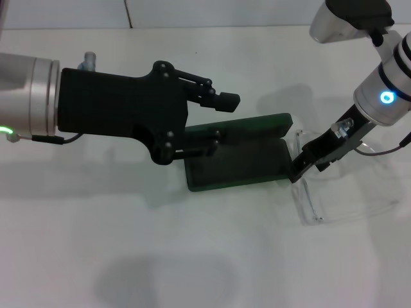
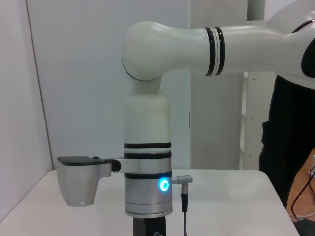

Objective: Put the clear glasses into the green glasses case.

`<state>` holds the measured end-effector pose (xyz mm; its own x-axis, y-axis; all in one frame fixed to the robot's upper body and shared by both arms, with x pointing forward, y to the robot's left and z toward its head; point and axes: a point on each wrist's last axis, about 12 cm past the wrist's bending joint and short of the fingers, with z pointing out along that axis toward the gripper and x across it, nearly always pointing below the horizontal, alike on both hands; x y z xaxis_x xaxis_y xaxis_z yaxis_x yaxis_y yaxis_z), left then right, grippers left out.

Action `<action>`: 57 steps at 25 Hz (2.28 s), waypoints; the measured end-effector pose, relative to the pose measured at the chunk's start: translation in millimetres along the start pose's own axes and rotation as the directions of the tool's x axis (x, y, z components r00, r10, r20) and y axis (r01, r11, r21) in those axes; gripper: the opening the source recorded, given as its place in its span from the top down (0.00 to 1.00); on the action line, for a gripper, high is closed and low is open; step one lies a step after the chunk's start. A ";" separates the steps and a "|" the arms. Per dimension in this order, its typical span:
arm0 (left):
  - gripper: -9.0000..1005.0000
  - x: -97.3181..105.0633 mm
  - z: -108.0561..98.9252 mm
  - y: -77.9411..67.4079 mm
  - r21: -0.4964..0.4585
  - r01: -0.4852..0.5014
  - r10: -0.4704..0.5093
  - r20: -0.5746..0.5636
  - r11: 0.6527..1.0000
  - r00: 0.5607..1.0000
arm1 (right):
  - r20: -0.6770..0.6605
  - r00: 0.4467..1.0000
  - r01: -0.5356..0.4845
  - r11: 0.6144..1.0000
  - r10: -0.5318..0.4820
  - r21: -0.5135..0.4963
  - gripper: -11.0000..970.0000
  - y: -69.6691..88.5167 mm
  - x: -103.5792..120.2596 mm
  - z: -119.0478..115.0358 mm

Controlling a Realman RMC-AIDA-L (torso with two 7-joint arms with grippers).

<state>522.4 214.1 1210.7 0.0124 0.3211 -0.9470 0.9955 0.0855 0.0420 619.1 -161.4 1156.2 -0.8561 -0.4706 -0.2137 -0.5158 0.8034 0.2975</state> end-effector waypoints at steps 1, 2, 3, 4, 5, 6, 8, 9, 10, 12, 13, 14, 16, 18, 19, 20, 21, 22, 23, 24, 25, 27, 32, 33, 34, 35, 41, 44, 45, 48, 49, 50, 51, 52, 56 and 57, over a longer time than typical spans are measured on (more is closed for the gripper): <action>0.60 0.2 0.0 -0.1 0.000 0.001 -0.001 0.000 1.000 1.000 | 0.000 1.000 -0.001 1.000 0.001 0.000 0.29 -0.1 -0.1 0.2; 0.60 0.4 -0.1 -0.1 0.000 0.001 -0.001 0.000 1.000 1.000 | 0.000 1.000 -0.001 1.000 0.001 0.000 0.29 -0.2 0.0 0.2; 0.60 0.5 -0.1 -0.2 0.000 0.002 -0.002 0.000 1.000 1.000 | 0.000 1.000 -0.001 1.000 0.001 0.000 0.29 -0.1 0.0 0.2; 0.60 0.6 -0.2 -0.2 0.000 0.002 -0.002 0.000 1.000 1.000 | 0.000 1.000 -0.001 1.000 0.001 0.000 0.29 -0.2 0.0 0.3; 0.60 0.7 -0.2 -0.3 0.000 0.003 -0.003 0.000 1.000 1.000 | -0.001 1.000 -0.002 1.000 0.002 0.000 0.29 -0.2 0.2 0.5; 0.60 0.7 -0.2 -0.3 0.000 0.003 -0.003 0.000 1.000 1.000 | -0.002 1.000 -0.002 1.000 0.002 0.000 0.29 -0.3 0.3 0.6; 0.60 1.2 -0.1 -0.3 0.001 0.005 -0.005 0.000 1.000 1.000 | -0.004 1.000 0.000 1.000 0.000 -0.001 0.29 -0.6 0.6 1.0; 0.60 1.6 -0.1 -0.2 0.001 0.007 -0.007 0.001 1.000 1.000 | -0.004 1.000 0.001 1.000 -0.001 0.000 0.29 -0.6 0.6 1.0; 0.60 1.9 0.0 -0.2 0.001 0.009 -0.009 0.001 1.000 1.000 | -0.004 1.000 0.002 1.000 -0.002 -0.001 0.29 -0.6 0.6 0.9; 0.60 2.1 -0.3 0.0 0.000 0.010 -0.010 0.001 1.000 1.000 | -0.007 1.000 0.006 1.000 -0.006 -0.001 0.29 -0.9 1.0 0.4; 0.60 2.2 -0.6 0.1 -0.001 0.011 -0.011 0.002 1.000 1.000 | -0.008 1.000 0.007 1.000 -0.007 -0.001 0.29 -0.9 1.1 0.3; 0.60 2.2 -0.8 0.2 -0.003 0.011 -0.011 0.002 1.000 1.000 | -0.008 1.000 0.008 1.000 -0.008 -0.003 0.33 -1.1 1.1 0.0; 0.60 2.1 -1.4 0.4 -0.005 0.011 -0.011 0.004 1.000 1.000 | -0.009 1.000 0.008 1.000 -0.008 -0.005 0.39 -2.3 2.4 0.4; 0.60 1.6 -1.7 0.2 -0.005 0.011 -0.011 0.011 1.000 1.000 | -0.011 1.000 0.009 1.000 -0.009 -0.006 0.46 -3.7 4.0 0.8; 0.60 1.5 -2.1 0.0 -0.005 0.012 -0.012 0.016 1.000 1.000 | -0.012 1.000 0.011 1.000 -0.011 -0.006 0.48 -4.2 4.6 1.1; 0.60 1.7 -2.6 -0.2 -0.005 0.014 -0.014 0.018 1.000 1.000 | -0.014 1.000 0.012 1.000 -0.012 -0.005 0.51 -4.5 5.1 1.2; 0.60 2.0 -3.0 -0.4 -0.006 0.015 -0.015 0.020 1.000 1.000 | -0.015 1.000 0.014 1.000 -0.014 -0.005 0.53 -4.9 5.7 1.5; 0.60 2.2 -3.3 -0.6 -0.007 0.016 -0.016 0.021 1.000 1.000 | -0.015 1.000 0.015 1.000 -0.015 -0.006 0.55 -5.5 6.5 2.0; 0.60 2.6 -3.6 -0.9 -0.007 0.017 -0.017 0.021 1.000 1.000 | -0.015 1.000 0.016 1.000 -0.016 -0.006 0.58 -6.1 7.2 2.4; 0.60 2.8 -3.8 -1.0 -0.008 0.018 -0.018 0.022 1.000 1.000 | -0.013 1.000 0.018 1.000 -0.019 -0.007 0.60 -6.9 8.3 2.8; 0.60 3.6 -4.3 -1.4 -0.009 0.021 -0.021 0.022 1.000 1.000 | -0.011 1.000 0.021 1.000 -0.021 -0.008 0.61 -7.2 8.8 2.9; 0.60 4.9 -5.5 -2.3 -0.013 0.025 -0.025 0.021 1.000 0.999 | -0.003 1.000 0.026 1.000 -0.026 -0.009 0.62 -8.0 10.0 2.6; 0.60 5.8 -6.7 -3.2 -0.017 0.027 -0.027 0.021 0.999 0.999 | -0.009 1.000 0.021 1.000 -0.021 -0.014 0.67 -9.8 13.4 3.2; 0.60 5.8 -6.7 -3.2 -0.017 0.027 -0.027 0.021 0.999 0.999 | -0.009 1.000 0.023 1.000 -0.023 -0.014 0.69 -10.0 13.8 3.3; 0.60 5.8 -6.7 -3.2 -0.017 0.027 -0.027 0.021 0.999 0.999 | -0.009 1.000 0.025 1.000 -0.025 -0.014 0.70 -10.0 13.9 3.3; 0.60 5.7 -6.7 -3.2 -0.017 0.027 -0.027 0.021 0.999 0.999 | -0.008 1.000 0.029 0.999 -0.029 -0.014 0.72 -9.9 13.9 3.3; 0.60 6.1 -6.9 -3.3 -0.018 0.034 -0.034 0.021 0.999 0.999 | 0.000 0.998 0.059 0.998 -0.059 -0.037 0.78 -8.8 15.2 2.1; 0.60 6.5 -7.1 -3.4 -0.019 0.037 -0.036 0.021 0.999 0.999 | 0.007 0.998 0.069 0.996 -0.069 -0.049 0.80 -9.0 19.1 -2.3; 0.60 6.5 -7.1 -3.4 -0.019 0.037 -0.037 0.022 0.999 0.999 | 0.006 0.997 0.076 0.995 -0.076 -0.056 0.81 -8.9 21.0 -4.8; 0.60 6.0 -7.2 -3.4 -0.019 0.038 -0.038 0.029 0.999 0.999 | 0.006 0.996 0.091 0.992 -0.091 -0.087 0.82 -9.0 25.2 -11.6; 0.60 5.4 -7.1 -3.4 -0.017 0.039 -0.038 0.035 0.999 0.999 | 0.005 0.996 0.093 0.990 -0.093 -0.104 0.83 -9.7 27.8 -13.3; 0.60 4.8 -7.1 -3.5 -0.016 0.040 -0.039 0.044 0.999 0.998 | 0.008 0.996 0.094 0.989 -0.093 -0.116 0.83 -10.4 29.9 -14.0; 0.60 4.2 -7.0 -3.6 -0.014 0.041 -0.040 0.053 0.999 0.998 | 0.011 0.996 0.094 0.988 -0.094 -0.126 0.83 -11.5 32.1 -14.7; 0.60 3.8 -7.0 -3.8 -0.012 0.043 -0.043 0.064 0.999 0.997 | 0.016 0.995 0.095 0.986 -0.094 -0.134 0.84 -13.6 34.9 -15.4; 0.60 4.5 -6.8 -3.9 -0.003 0.063 -0.063 0.106 0.998 0.992 | 0.045 0.995 0.097 0.980 -0.090 -0.173 0.84 -23.7 46.4 -21.6; 0.60 5.5 -6.9 -3.8 -0.002 0.072 -0.071 0.114 0.997 0.991 | 0.055 0.994 0.099 0.977 -0.090 -0.187 0.84 -26.6 49.8 -24.7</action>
<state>518.1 222.1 1207.6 -0.0480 0.2044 -0.9777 0.9936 0.1099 -0.0258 589.4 -215.2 1160.6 -0.8032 -0.5201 -0.2904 -0.5946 0.6706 0.4435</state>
